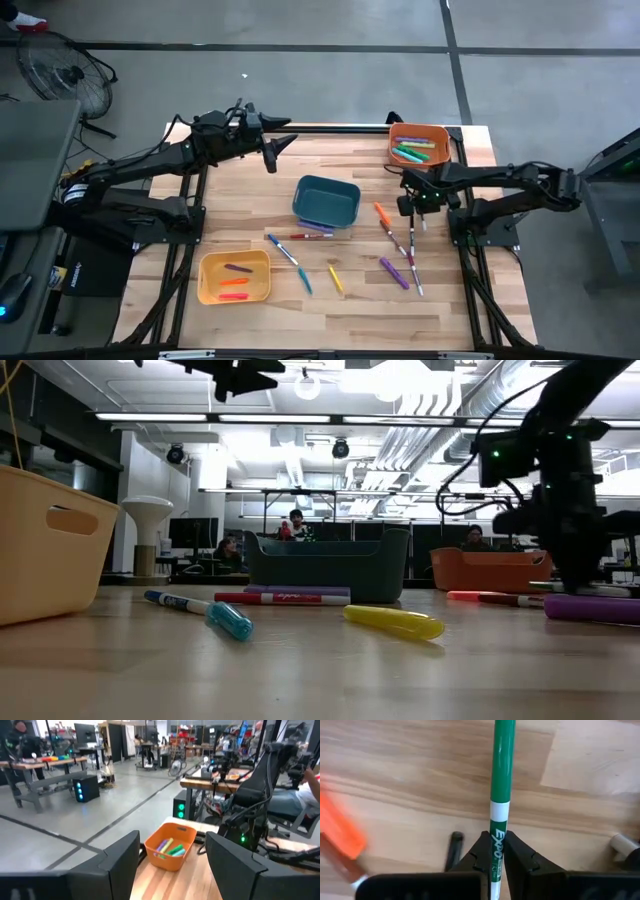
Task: Pick & Place Markers
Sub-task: Put the green marker pen into the blue bin
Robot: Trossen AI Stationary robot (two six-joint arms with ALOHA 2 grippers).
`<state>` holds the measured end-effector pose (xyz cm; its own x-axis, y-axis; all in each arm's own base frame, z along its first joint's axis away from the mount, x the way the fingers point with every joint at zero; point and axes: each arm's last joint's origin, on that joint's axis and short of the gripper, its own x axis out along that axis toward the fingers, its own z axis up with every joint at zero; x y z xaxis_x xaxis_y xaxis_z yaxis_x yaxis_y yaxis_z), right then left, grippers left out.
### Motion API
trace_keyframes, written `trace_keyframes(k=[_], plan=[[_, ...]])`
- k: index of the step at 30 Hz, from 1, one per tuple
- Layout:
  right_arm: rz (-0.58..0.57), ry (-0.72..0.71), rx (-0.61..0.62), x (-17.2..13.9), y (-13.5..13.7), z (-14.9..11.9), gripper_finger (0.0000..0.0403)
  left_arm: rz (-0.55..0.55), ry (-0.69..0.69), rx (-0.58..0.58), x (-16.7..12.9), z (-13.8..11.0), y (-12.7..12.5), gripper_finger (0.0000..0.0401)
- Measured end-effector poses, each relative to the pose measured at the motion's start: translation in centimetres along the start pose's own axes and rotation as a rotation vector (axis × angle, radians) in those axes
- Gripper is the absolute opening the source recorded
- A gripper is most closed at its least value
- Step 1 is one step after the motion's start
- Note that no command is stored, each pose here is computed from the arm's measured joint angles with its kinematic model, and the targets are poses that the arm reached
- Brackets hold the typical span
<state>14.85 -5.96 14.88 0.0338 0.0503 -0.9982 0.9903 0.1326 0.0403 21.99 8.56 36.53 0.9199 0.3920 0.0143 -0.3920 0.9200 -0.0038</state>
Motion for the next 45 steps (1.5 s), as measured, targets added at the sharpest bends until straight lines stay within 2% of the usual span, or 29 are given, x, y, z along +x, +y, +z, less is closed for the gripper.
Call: trace_keyframes(k=[8,17,21,24,30,33,37,45], plan=[[0.046,-0.095,-0.104,-4.1,2.1,1.1,0.0017,0.027,-0.006,0.013,-0.4,0.3,0.1,0.0223],[0.224,-0.388,-0.296,-13.1,5.9,3.0,0.0017,0.046,-0.024,0.033,-1.2,0.8,0.2,0.0223],[0.261,-0.487,-0.415,-16.4,7.9,4.0,0.0017,0.054,-0.036,0.043,-1.3,1.0,0.2,0.0223],[0.266,-0.515,-0.498,-17.8,10.0,5.1,0.0017,0.054,-0.030,0.044,-1.3,0.9,0.2,0.0223],[0.240,-0.462,-0.755,-17.6,15.6,7.3,0.0017,0.055,-0.031,0.046,-1.3,0.9,0.2,0.0223],[0.180,-0.398,-0.883,-16.4,18.1,7.9,0.0017,0.066,-0.029,0.046,-1.6,1.0,0.3,0.0223],[0.163,-0.281,-1.070,-14.2,20.7,8.3,0.0017,0.074,-0.045,0.045,-2.3,1.4,0.3,0.0223],[0.183,-0.157,-1.248,-10.3,23.7,7.9,0.0017,0.130,-0.055,0.046,-3.5,1.9,0.5,0.0223]])
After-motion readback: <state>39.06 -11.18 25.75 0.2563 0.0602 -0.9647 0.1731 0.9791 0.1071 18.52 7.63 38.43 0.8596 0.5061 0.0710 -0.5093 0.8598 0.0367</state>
